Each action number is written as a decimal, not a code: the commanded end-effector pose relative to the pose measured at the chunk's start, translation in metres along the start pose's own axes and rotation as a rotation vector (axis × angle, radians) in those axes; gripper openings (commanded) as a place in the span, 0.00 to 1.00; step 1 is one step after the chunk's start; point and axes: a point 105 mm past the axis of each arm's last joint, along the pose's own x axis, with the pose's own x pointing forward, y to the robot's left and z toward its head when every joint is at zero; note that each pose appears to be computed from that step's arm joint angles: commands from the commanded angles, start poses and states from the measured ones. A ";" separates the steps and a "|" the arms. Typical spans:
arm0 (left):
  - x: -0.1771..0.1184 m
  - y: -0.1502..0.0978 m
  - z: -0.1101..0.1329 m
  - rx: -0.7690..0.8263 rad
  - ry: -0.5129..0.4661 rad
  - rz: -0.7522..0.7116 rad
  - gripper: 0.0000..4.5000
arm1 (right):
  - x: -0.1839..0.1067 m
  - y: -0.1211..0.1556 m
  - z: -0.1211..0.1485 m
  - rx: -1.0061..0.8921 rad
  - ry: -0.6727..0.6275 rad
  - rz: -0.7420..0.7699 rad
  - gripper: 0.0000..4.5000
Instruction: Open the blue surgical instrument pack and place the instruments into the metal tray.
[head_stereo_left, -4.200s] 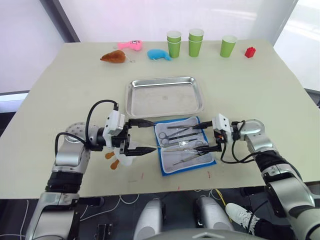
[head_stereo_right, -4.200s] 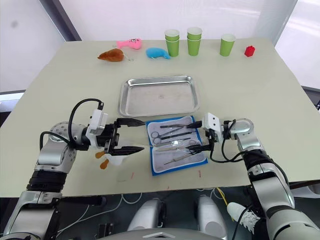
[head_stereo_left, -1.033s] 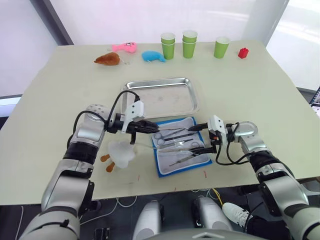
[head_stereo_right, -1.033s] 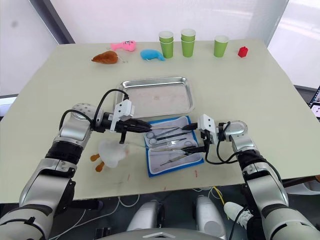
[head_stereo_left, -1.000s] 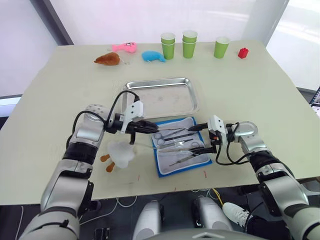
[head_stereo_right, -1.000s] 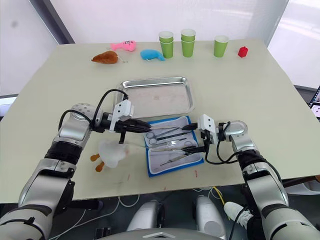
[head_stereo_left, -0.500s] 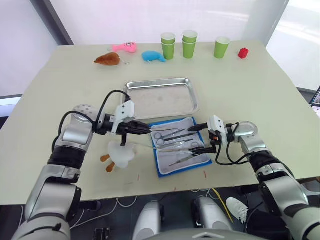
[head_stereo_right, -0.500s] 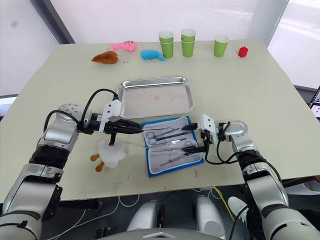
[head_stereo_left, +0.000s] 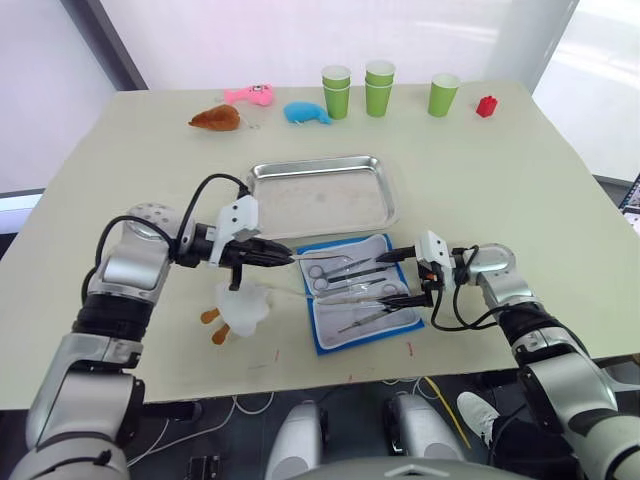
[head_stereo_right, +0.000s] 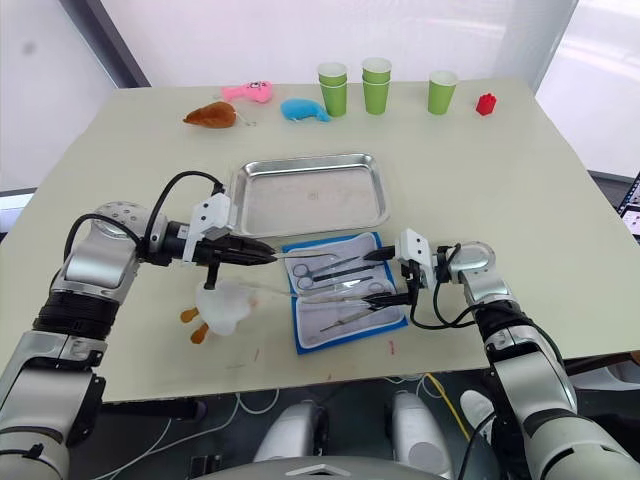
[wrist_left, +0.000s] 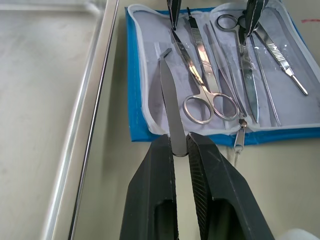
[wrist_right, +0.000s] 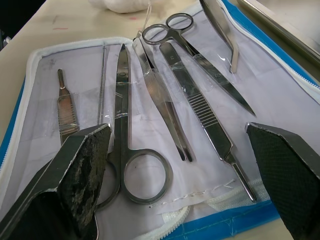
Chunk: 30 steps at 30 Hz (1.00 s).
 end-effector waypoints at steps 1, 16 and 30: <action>-0.013 0.001 0.009 0.028 -0.014 0.031 0.05 | 0.006 0.036 -0.058 0.171 0.186 0.081 1.00; -0.024 -0.002 0.005 0.010 0.006 0.059 0.05 | 0.007 0.036 -0.058 0.169 0.186 0.085 1.00; -0.034 -0.004 0.013 0.012 -0.009 0.062 0.05 | 0.007 0.037 -0.058 0.170 0.183 0.085 1.00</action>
